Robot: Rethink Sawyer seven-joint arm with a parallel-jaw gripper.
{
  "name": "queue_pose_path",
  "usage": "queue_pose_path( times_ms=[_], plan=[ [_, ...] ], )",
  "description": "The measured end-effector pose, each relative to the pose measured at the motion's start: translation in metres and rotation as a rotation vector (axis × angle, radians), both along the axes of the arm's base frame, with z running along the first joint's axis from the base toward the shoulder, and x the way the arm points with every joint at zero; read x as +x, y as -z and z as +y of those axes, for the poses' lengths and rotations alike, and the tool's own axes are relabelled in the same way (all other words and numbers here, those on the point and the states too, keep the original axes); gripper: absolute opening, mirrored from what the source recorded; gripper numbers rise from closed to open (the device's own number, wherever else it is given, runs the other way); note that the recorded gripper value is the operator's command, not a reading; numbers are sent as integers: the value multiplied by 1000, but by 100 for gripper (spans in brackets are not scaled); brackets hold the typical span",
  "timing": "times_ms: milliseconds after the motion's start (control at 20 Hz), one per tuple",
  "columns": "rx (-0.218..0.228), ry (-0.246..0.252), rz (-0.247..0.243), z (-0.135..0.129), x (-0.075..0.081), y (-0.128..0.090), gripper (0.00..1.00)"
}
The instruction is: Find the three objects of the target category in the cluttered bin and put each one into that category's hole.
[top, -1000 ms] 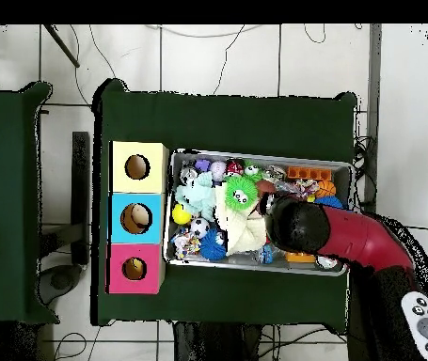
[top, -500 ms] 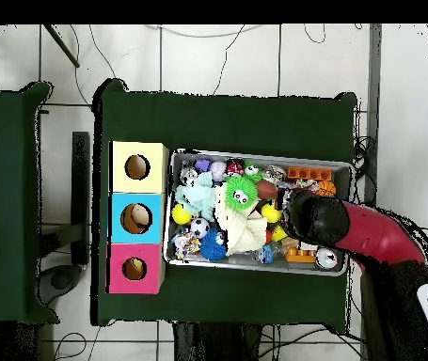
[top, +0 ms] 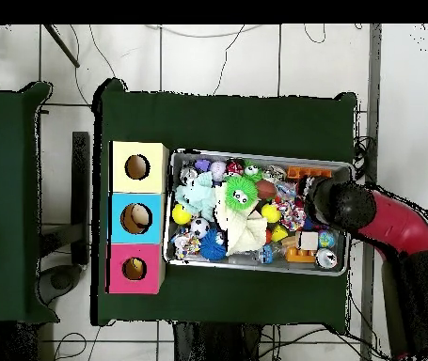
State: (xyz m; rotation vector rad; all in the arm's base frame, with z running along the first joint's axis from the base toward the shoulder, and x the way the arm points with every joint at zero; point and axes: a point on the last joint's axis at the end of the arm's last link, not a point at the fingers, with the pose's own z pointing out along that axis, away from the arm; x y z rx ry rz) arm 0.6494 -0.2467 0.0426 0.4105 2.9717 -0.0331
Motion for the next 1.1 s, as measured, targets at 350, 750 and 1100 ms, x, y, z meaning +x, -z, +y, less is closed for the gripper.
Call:
queue_pose_path(
  times_ms=[350,750,1100],
  plan=[
    [21,35,-18,-21,15,28,100],
    [54,20,13,-11,6,80,100],
    [32,-10,9,-10,4,82,100]
  ],
)
